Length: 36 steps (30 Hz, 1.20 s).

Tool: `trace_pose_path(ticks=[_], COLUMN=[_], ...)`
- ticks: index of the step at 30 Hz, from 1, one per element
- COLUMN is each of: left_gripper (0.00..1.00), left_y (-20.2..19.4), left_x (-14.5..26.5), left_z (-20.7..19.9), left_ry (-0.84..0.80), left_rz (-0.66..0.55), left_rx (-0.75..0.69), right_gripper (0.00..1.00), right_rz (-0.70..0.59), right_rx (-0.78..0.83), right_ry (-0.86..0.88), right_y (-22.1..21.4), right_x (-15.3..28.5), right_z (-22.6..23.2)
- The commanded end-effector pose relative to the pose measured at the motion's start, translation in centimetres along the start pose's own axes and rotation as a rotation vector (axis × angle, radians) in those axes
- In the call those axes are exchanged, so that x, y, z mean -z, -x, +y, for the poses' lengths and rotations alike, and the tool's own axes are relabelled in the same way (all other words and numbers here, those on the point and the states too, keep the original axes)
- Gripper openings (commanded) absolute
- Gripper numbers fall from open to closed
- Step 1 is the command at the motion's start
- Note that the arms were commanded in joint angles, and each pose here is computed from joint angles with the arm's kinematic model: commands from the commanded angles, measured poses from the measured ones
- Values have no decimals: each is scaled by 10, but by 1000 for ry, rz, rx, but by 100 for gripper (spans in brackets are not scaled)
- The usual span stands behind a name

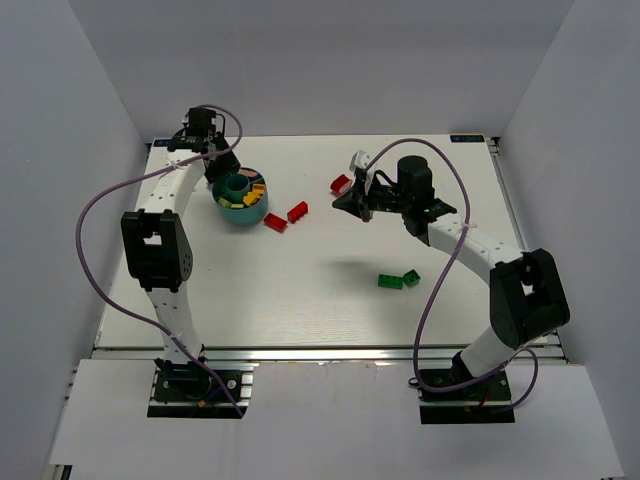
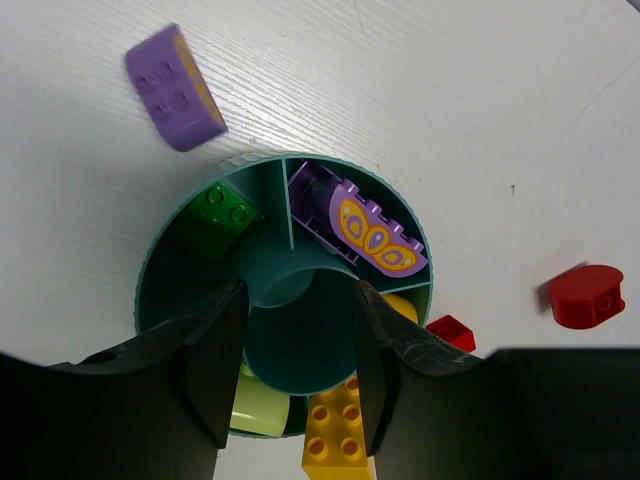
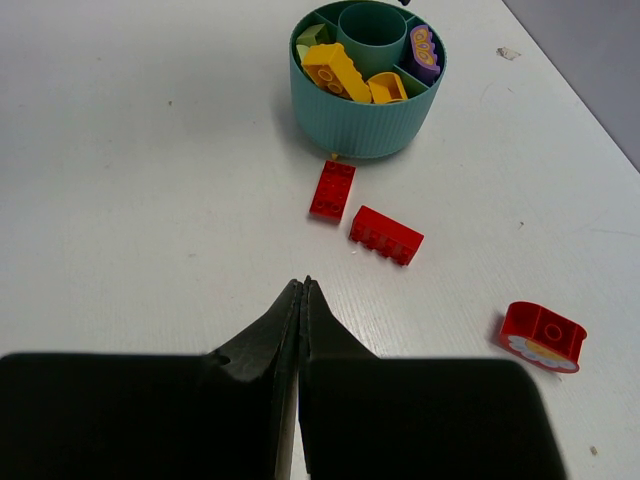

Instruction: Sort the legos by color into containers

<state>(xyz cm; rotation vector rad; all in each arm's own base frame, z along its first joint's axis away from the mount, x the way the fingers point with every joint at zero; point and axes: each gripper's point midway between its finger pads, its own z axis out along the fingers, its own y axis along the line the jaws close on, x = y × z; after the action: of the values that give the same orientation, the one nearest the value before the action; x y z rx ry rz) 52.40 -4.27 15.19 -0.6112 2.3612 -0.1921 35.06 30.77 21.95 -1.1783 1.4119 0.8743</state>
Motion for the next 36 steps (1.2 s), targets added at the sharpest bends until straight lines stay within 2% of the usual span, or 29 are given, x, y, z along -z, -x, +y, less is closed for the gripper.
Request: trace_pose_path(ticks=[1, 5, 7, 9, 10, 11, 13, 15, 16, 17, 18, 19, 24, 31, 36], left_gripper=[56, 53, 48, 39, 27, 21, 18, 21, 38, 46, 49, 49, 44, 43, 44], left_y=[7, 8, 12, 21, 24, 29, 33, 39, 38, 41, 41, 51, 58, 56, 53], left_x=[16, 17, 19, 25, 27, 30, 31, 34, 32, 33, 32, 28, 1, -30, -34], left_z=[-5, -5, -5, -2, -1, 2, 12, 22, 27, 33, 33, 50, 56, 52, 45], left_ry=[-20, -19, -12, 5, 9, 16, 48, 56, 63, 69, 67, 81, 90, 67, 19], left_rz=[-24, -26, -41, -78, -91, -105, -119, -138, -138, -149, -154, -174, -166, -131, -115], left_rx=[-11, -14, -15, -14, -12, -4, 15, 50, 66, 92, 98, 132, 143, 115, 117], right_gripper=[0, 0, 0, 0, 0, 0, 0, 2, 6, 12, 14, 15, 15, 16, 16], right_rz=[-39, -41, -40, -40, -40, -37, -33, -22, -12, -4, 0, 4, 4, 19, 23], right_rx=[37, 39, 38, 39, 39, 39, 41, 43, 36, 35, 31, 28, 22, 25, 24], right_ry=[-12, -12, -12, -12, -12, -10, -9, -1, 2, 5, 3, 4, 14, 3, 6], right_y=[15, 16, 15, 15, 15, 14, 13, 12, 10, 10, 9, 8, 9, 6, 5], right_x=[4, 5, 5, 5, 5, 5, 5, 4, 3, 2, 2, 1, -1, 2, 1], right_z=[-2, -2, -1, -1, -1, -1, -1, -1, -2, -3, -4, -4, -3, -4, -4])
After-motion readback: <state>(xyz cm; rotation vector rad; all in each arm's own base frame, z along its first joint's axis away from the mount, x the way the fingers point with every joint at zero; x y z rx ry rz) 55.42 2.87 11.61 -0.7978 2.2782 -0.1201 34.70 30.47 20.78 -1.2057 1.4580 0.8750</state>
